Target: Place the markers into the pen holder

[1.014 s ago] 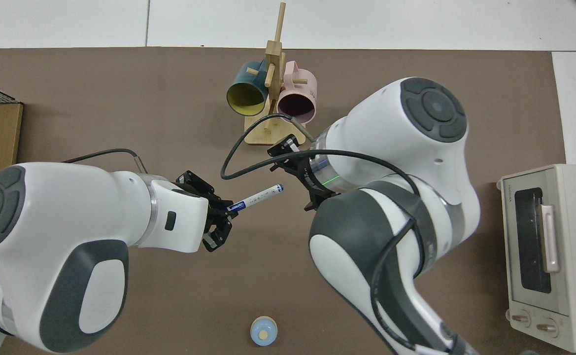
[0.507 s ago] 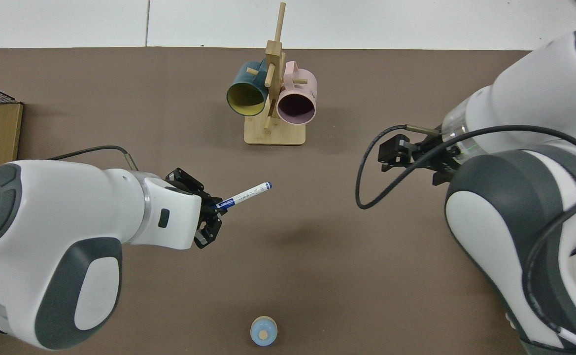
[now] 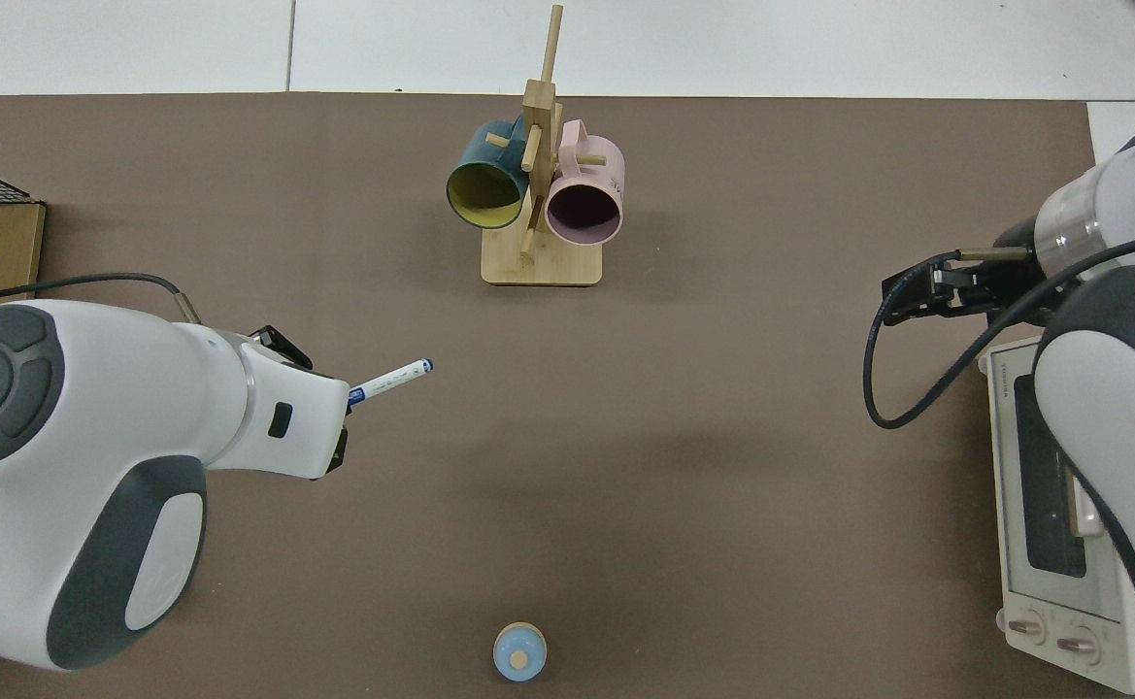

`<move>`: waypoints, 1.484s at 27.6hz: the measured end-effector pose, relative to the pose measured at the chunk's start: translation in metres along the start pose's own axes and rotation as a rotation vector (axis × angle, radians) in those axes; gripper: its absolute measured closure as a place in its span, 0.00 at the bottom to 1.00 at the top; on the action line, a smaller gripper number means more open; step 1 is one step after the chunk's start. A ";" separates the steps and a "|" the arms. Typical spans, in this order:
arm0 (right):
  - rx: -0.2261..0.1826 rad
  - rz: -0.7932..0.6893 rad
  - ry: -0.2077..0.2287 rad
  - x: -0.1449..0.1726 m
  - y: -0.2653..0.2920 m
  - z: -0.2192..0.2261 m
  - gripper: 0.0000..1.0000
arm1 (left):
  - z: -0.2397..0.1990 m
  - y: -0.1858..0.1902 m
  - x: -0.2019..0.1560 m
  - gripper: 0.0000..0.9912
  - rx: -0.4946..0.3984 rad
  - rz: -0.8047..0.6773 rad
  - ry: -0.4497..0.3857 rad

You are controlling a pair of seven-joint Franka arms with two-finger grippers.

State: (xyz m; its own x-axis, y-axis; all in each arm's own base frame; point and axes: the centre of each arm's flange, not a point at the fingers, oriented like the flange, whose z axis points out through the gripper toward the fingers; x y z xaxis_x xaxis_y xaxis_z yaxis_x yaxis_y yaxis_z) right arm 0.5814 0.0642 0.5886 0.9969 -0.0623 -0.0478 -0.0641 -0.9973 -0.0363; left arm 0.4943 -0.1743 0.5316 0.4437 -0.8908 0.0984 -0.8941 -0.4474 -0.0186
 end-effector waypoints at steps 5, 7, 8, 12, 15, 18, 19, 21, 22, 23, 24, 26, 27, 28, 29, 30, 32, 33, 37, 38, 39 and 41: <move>0.002 0.011 0.010 -0.002 0.007 -0.006 0.00 | -0.003 -0.015 -0.018 0.83 0.082 0.029 -0.115; 0.003 0.013 0.013 -0.002 0.008 -0.008 0.00 | -0.004 -0.021 -0.025 0.83 0.111 0.045 -0.159; 0.003 0.015 0.014 -0.002 0.009 -0.008 0.00 | -0.006 -0.025 -0.029 0.83 0.127 0.053 -0.182; 0.003 0.019 0.014 -0.002 0.012 -0.008 0.00 | -0.011 -0.041 -0.047 0.83 0.183 0.092 -0.261; 0.003 0.019 0.014 -0.002 0.012 -0.008 0.00 | -0.017 -0.057 -0.066 0.83 0.218 0.129 -0.323; 0.003 0.019 0.014 -0.002 0.012 -0.008 0.00 | -0.025 -0.078 -0.092 0.83 0.236 0.155 -0.370; 0.003 0.019 0.014 -0.002 0.012 -0.008 0.00 | -0.029 -0.086 -0.101 0.83 0.240 0.164 -0.381; 0.003 0.019 0.014 -0.002 0.012 -0.008 0.00 | -0.038 -0.101 -0.120 0.83 0.249 0.187 -0.403; 0.003 0.019 0.014 -0.002 0.012 -0.008 0.00 | -0.042 -0.109 -0.129 0.83 0.255 0.201 -0.413; 0.003 0.019 0.014 -0.002 0.012 -0.008 0.00 | -0.047 -0.117 -0.137 0.83 0.262 0.216 -0.424; 0.003 0.019 0.014 -0.002 0.012 -0.008 0.00 | -0.052 -0.124 -0.144 0.83 0.272 0.233 -0.431; 0.003 0.019 0.014 -0.002 0.012 -0.008 0.00 | -0.059 -0.136 -0.155 0.83 0.293 0.266 -0.441; 0.003 0.019 0.014 -0.002 0.012 -0.008 0.00 | -0.062 -0.141 -0.160 0.83 0.303 0.282 -0.445; 0.003 0.019 0.014 -0.002 0.012 -0.008 0.00 | -0.064 -0.146 -0.163 0.83 0.315 0.300 -0.451; 0.003 0.019 0.014 -0.002 0.012 -0.008 0.00 | -0.066 -0.150 -0.167 0.83 0.325 0.318 -0.459; 0.003 0.019 0.014 -0.002 0.012 -0.008 0.00 | -0.069 -0.154 -0.170 0.83 0.335 0.338 -0.470; 0.003 0.019 0.014 -0.002 0.012 -0.008 0.00 | -0.072 -0.161 -0.175 0.83 0.352 0.381 -0.497; 0.003 0.019 0.014 -0.002 0.012 -0.008 0.00 | -0.074 -0.164 -0.179 0.83 0.358 0.402 -0.511; 0.003 0.019 0.014 -0.002 0.012 -0.008 0.00 | -0.085 -0.178 -0.197 0.83 0.373 0.485 -0.553; 0.004 0.019 0.014 -0.002 0.012 -0.008 0.00 | -0.088 -0.182 -0.204 0.83 0.378 0.509 -0.560; 0.003 0.019 0.014 -0.002 0.012 -0.008 0.00 | -0.092 -0.186 -0.211 0.83 0.385 0.535 -0.568; 0.003 0.019 0.014 -0.002 0.012 -0.008 0.00 | -0.098 -0.195 -0.226 0.83 0.399 0.583 -0.582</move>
State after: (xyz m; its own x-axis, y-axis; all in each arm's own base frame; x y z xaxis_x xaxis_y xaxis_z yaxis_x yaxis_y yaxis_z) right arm 0.5789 0.0522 0.5965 0.9960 -0.0821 -0.0347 -0.0835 -0.9957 -0.0390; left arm 0.5622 0.1218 0.6105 -0.0143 -0.8351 -0.5499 -0.9467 0.1882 -0.2614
